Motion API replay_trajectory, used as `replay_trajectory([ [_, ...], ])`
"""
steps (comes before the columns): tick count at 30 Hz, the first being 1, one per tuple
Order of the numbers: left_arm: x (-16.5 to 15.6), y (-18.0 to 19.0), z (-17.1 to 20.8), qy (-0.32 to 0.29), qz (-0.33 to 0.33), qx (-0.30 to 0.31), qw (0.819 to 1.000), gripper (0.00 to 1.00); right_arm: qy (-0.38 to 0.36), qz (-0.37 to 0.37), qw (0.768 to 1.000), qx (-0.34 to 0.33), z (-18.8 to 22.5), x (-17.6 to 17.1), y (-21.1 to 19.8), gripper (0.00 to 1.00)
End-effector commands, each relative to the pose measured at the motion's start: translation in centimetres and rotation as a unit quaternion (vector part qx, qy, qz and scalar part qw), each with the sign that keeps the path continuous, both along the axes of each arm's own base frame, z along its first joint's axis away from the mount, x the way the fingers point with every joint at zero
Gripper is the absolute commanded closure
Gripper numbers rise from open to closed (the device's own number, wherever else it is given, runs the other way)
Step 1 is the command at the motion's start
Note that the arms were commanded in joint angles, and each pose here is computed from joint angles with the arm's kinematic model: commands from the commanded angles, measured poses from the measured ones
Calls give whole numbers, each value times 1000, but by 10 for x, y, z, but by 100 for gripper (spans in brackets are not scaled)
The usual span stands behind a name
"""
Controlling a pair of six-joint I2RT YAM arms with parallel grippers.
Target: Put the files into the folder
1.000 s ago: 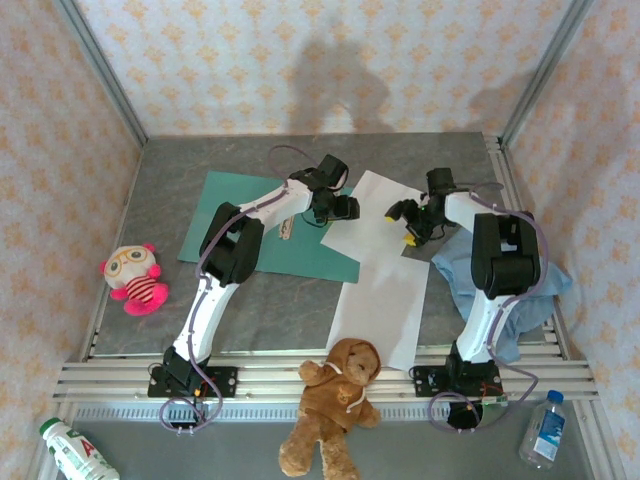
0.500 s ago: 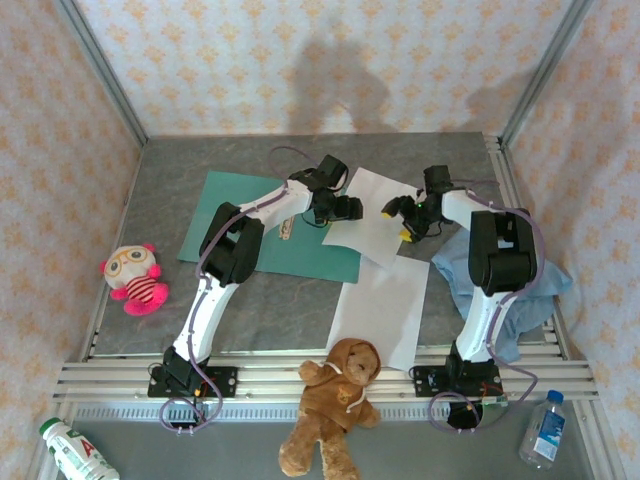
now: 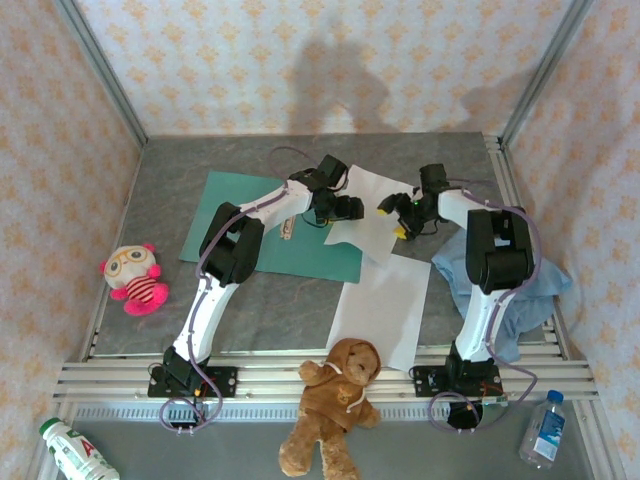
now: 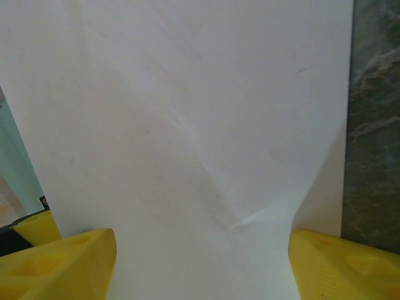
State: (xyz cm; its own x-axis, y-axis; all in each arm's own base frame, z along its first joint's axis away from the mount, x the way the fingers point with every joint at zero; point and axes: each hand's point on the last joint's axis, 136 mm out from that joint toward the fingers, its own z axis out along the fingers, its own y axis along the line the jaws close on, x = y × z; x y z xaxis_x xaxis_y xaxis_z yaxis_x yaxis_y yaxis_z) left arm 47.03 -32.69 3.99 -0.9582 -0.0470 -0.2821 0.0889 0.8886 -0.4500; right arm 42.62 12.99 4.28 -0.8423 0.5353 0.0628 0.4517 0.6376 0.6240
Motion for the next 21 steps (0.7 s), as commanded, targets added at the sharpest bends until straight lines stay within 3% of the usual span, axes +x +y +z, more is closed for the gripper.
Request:
replay_trajectory([
  [1,-16,1,-21,33,-4,12,999,25,16,-4,1000,0,-7,0,6,26],
  [7,-12,4,-16,31,13,2,999,33,6,0,1000,2,7,2,7,26],
  [15,0,11,12,27,71,-61,995,49,-21,-6,999,31,46,0,-4,25],
  [21,5,15,29,34,103,-99,989,53,-26,-15,997,71,67,-11,-9,24],
])
